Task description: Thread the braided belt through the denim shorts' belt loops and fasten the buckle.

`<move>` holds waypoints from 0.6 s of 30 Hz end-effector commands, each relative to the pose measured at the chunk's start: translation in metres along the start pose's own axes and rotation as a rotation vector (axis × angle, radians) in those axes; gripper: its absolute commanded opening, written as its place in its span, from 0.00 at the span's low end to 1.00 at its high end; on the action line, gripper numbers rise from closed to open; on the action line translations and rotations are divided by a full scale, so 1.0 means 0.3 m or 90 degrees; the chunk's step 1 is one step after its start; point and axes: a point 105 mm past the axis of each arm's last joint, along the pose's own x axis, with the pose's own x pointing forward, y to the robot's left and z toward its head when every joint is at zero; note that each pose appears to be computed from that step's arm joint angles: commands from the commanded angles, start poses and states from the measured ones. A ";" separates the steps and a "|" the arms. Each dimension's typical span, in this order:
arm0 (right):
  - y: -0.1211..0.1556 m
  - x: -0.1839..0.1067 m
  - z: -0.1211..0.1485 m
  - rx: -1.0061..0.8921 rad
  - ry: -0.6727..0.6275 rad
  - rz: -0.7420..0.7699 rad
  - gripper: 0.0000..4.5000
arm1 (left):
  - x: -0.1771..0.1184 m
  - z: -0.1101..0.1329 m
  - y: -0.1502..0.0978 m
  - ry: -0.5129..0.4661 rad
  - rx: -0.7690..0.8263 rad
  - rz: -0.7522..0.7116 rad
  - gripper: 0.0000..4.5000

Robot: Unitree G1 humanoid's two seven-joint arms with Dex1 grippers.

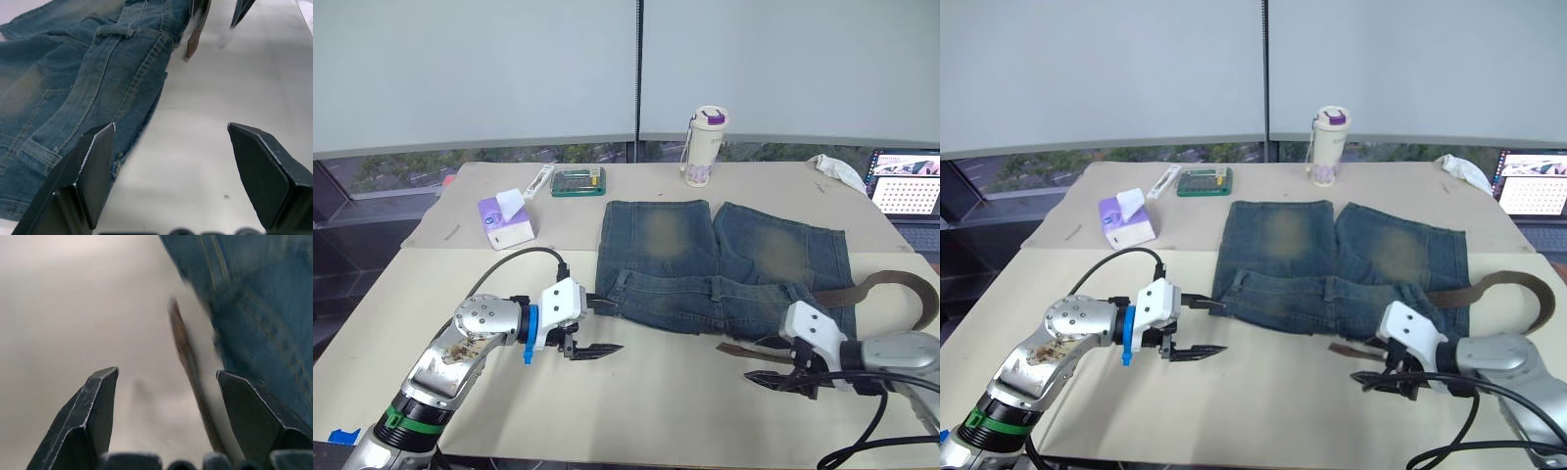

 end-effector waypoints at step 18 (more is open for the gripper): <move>0.043 -0.117 0.253 -0.026 -0.212 0.041 0.01 | 0.141 0.161 -0.030 -0.204 -0.123 -0.088 0.87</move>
